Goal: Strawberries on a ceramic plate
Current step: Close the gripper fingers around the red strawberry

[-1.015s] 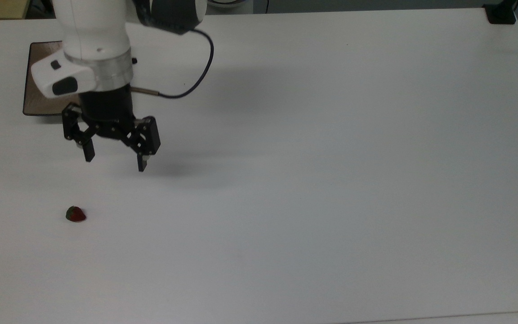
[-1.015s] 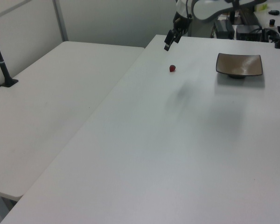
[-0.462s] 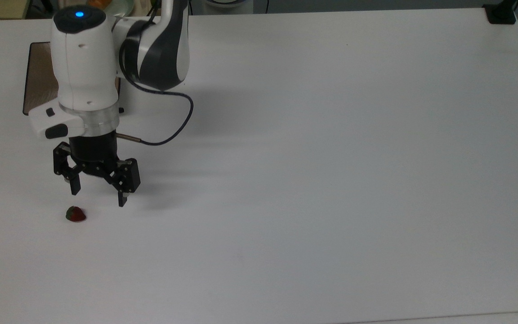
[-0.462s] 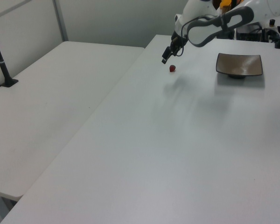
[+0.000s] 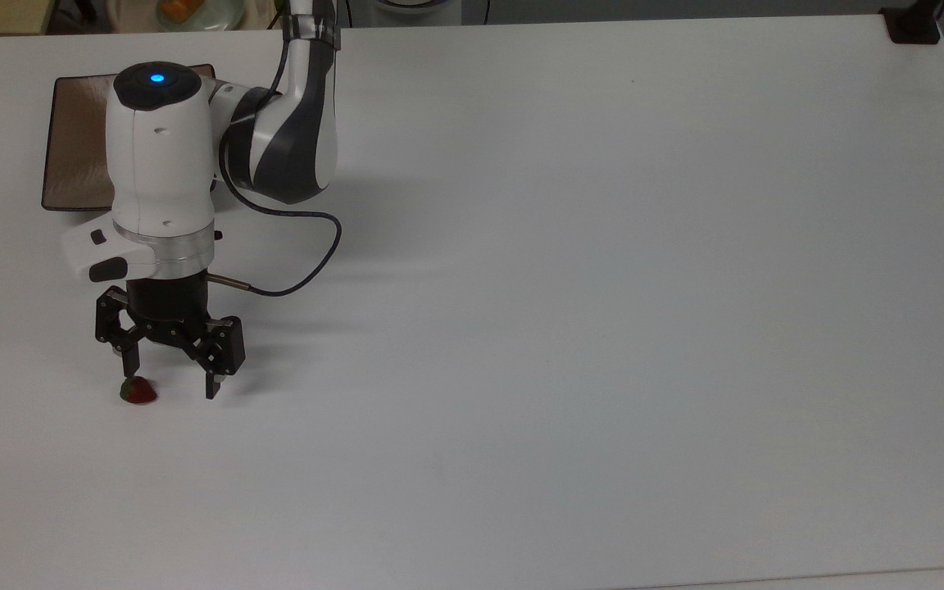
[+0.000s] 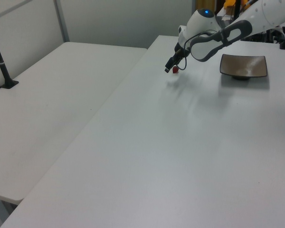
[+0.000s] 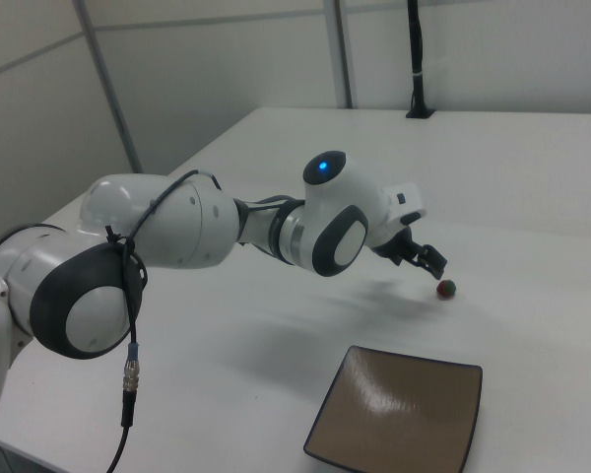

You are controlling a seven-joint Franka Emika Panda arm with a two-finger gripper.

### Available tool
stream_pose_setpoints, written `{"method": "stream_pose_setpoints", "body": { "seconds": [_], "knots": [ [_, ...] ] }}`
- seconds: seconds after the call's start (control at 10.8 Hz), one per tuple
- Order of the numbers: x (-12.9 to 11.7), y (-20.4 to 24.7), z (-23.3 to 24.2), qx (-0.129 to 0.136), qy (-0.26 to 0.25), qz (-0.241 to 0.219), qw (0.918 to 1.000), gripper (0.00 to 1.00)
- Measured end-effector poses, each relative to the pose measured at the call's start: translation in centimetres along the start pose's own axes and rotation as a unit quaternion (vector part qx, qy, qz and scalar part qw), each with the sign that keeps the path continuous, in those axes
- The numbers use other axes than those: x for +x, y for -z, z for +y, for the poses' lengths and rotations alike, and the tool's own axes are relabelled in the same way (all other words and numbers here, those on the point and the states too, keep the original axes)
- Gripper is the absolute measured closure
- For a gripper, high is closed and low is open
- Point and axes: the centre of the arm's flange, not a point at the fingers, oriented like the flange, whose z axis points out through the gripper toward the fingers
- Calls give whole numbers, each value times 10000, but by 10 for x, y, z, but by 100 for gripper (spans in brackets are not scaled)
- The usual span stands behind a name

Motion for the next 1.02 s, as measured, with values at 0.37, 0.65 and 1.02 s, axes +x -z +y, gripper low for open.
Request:
{"method": "stream_pose_setpoints", "body": {
  "seconds": [0.37, 0.65, 1.02],
  "knots": [
    [-11, -21, 17, -87, -52, 148, 9998, 0],
    [-16, -28, 28, -156, -57, 190, 9997, 0],
    [-19, -36, 35, -206, 96, 227, 9995, 15]
  ]
}}
